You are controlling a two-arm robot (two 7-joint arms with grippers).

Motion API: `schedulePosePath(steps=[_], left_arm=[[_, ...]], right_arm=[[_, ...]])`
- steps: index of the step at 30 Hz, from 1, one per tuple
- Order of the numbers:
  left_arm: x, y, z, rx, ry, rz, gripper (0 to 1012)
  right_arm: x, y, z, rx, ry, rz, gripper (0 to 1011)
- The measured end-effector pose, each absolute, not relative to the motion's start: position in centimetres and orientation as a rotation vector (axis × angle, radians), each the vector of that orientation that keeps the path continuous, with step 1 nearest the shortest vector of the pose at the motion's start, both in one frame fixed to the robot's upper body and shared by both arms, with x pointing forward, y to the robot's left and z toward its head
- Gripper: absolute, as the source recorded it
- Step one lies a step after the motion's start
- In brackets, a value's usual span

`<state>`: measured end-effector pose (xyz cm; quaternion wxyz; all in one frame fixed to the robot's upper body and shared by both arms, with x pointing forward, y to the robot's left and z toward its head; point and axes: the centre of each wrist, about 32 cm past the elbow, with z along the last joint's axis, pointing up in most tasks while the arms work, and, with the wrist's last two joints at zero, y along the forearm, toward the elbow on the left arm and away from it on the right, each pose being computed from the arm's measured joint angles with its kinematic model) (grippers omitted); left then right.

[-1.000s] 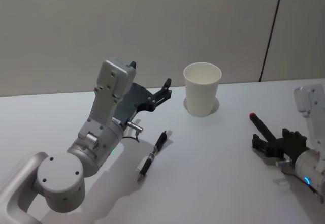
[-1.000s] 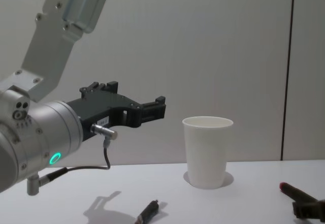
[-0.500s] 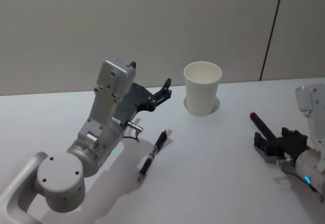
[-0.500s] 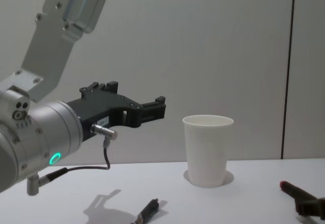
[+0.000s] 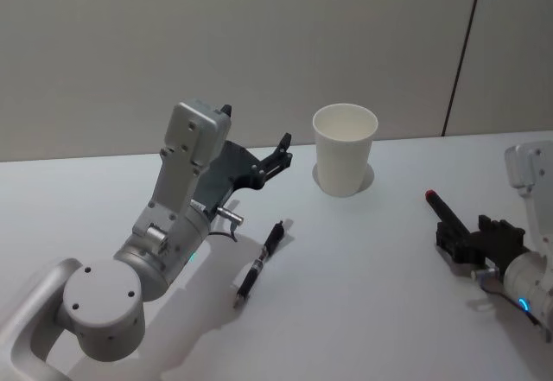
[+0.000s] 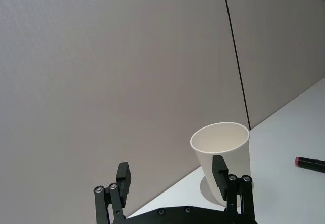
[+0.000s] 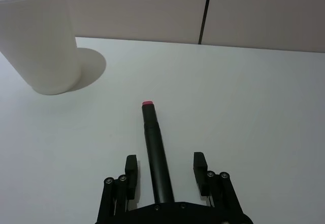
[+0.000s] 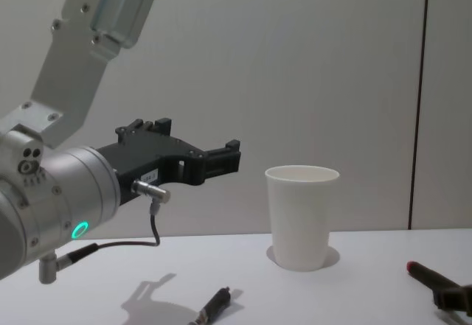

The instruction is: Place the pen into the pen holder.

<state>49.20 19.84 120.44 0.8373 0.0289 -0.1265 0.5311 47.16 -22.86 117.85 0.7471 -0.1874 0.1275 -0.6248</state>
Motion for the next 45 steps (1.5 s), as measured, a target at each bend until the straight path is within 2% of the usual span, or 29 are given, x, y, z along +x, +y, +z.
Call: schedulePosePath(steps=[15,21,26,27,31,45], left_arm=[[49.2,19.84,120.44,0.061,-0.268,1.124,1001],[49.2,19.84,120.44,0.061,-0.268,1.124,1001],[49.2,19.84,120.44,0.061,-0.268,1.124,1001],[49.2,19.84,120.44,0.061,-0.268,1.124,1001],[49.2,19.84,120.44,0.061,-0.268,1.124,1001],[49.2,19.84,120.44,0.061,-0.268,1.124,1001]], right_arm=[[47.2,-22.87,117.87,-0.407,0.277,-1.366,566],[47.2,-22.86,117.85,-0.407,0.277,-1.364,464],[47.2,-22.85,117.83,-0.407,0.277,-1.362,321],[47.21,-22.85,117.83,-0.407,0.277,-1.362,321],[47.21,-22.84,117.83,-0.407,0.277,-1.362,187],[47.23,-22.9,117.79,-0.387,0.263,-1.362,182]])
